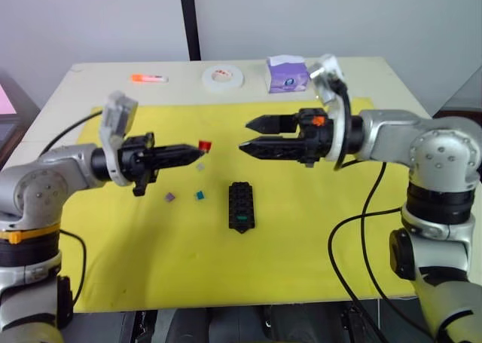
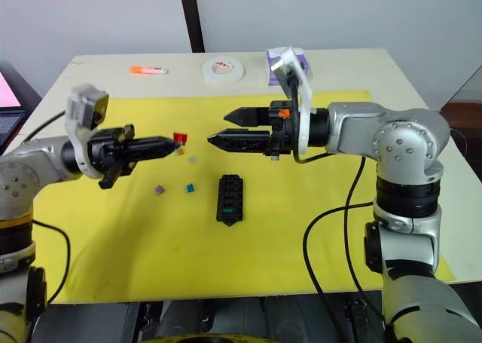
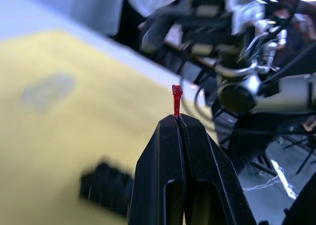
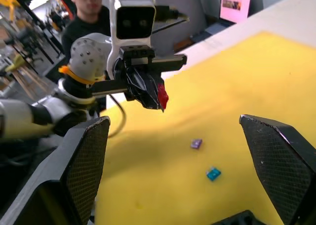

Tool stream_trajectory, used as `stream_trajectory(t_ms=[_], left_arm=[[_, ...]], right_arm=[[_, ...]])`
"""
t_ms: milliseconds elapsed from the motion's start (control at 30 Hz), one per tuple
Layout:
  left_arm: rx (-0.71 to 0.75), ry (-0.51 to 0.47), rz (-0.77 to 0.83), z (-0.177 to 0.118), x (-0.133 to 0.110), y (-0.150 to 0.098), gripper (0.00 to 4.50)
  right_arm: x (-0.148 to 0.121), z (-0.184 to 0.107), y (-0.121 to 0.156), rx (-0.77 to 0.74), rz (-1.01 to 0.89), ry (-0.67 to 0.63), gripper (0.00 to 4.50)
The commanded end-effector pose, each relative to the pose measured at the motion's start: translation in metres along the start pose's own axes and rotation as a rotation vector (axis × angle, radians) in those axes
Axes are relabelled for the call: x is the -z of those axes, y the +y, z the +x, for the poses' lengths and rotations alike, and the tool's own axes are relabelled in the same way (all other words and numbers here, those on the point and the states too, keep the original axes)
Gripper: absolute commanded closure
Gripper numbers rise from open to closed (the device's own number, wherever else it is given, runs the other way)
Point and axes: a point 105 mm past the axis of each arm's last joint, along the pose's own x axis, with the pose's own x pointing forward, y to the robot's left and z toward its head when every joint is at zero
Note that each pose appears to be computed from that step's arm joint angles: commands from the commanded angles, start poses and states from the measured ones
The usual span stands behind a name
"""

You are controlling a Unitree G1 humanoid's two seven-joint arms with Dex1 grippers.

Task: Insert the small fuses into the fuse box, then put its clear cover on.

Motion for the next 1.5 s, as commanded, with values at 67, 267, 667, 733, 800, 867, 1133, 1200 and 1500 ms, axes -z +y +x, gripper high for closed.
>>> stream_trajectory(t_ms=[67,267,667,733,800,867,1133,1200,1500], left_arm=[[0.064,-0.029,0.071,0.015,-0.018,-0.006,4.5],[0.102,-0.04,0.12,0.029,-0.027,-0.006,4.5],[0.103,-0.034,0.132,0.034,-0.024,-0.002,4.5],[0.105,-0.034,0.133,0.035,-0.024,-0.002,4.5],[0.103,-0.034,0.136,0.036,-0.024,-0.002,4.5],[0.099,-0.037,0.14,0.036,-0.024,-0.001,4.5],[0.101,-0.035,0.137,0.037,-0.022,-0.003,4.5],[0.103,-0.032,0.134,0.037,-0.021,-0.003,4.5],[0.098,-0.028,0.132,0.037,-0.02,-0.002,4.5]], right_arm=[[-0.019,0.002,0.009,-0.03,-0.03,-0.035,0.58],[-0.023,0.005,0.011,-0.032,-0.039,-0.054,1.86],[-0.024,0.008,0.017,-0.046,-0.031,-0.074,1.86],[-0.023,0.009,0.017,-0.045,-0.03,-0.073,1.86],[-0.023,0.01,0.017,-0.044,-0.027,-0.075,1.86],[-0.022,0.011,0.016,-0.044,-0.025,-0.076,1.86],[-0.023,0.012,0.016,-0.043,-0.019,-0.089,2.71],[-0.022,0.013,0.016,-0.044,-0.021,-0.09,3.4],[-0.018,0.013,0.018,-0.05,-0.013,-0.082,4.48]])
